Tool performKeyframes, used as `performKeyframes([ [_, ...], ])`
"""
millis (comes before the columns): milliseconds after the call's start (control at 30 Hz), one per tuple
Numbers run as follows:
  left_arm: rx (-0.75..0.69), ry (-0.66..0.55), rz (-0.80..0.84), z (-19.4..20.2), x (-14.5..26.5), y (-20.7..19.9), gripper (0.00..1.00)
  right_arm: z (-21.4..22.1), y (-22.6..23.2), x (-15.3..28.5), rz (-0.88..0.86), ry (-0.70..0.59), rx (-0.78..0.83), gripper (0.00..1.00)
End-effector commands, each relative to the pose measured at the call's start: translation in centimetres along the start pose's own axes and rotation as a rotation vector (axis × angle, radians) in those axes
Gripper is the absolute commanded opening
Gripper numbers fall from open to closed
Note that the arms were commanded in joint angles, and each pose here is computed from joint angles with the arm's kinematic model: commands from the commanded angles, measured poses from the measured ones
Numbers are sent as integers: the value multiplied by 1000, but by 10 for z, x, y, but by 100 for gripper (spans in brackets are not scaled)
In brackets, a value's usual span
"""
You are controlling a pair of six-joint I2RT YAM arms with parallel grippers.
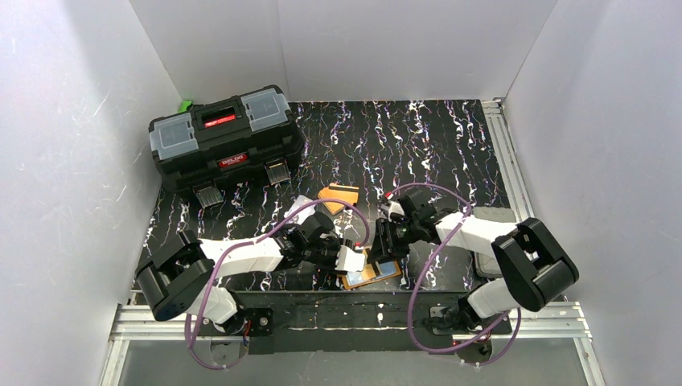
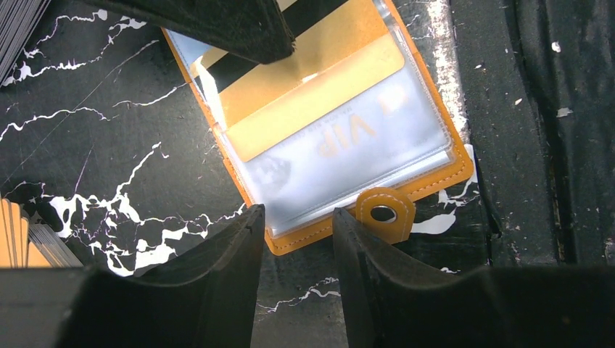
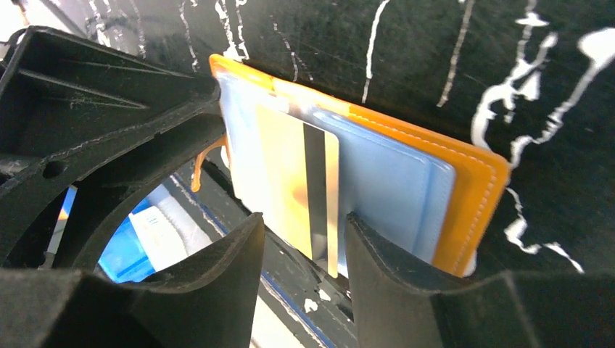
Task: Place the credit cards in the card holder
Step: Insert the credit card into the card holder.
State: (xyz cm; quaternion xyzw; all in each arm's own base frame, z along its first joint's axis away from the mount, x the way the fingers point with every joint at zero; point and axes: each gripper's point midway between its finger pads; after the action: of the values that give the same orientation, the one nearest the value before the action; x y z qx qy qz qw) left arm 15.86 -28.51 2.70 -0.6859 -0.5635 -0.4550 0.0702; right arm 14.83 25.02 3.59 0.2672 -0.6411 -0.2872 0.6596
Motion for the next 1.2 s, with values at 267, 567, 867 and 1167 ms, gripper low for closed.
performKeyframes([
  [267,-18,16,-70,6,10,-3,41,-5,-16,3,199,-76,22,53],
  [567,-5,17,-98,8,11,-1,40,-5,-9,-7,177,-41,34,52],
  [867,7,-2,-117,5,5,4,40,4,14,-14,138,-18,135,48],
  [1167,17,-1,-176,9,6,7,37,4,26,-20,98,-3,177,43],
])
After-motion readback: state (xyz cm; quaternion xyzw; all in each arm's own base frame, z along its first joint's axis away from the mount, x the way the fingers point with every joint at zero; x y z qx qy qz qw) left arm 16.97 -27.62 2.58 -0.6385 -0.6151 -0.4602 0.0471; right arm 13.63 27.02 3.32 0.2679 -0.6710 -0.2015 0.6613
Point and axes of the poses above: each gripper's point midway between its finger pads, its own x axis back along the fingers, its own y axis along the line the jaws close on, z = x × y, and after that the axes turned 14 degrees about -x, right-handed
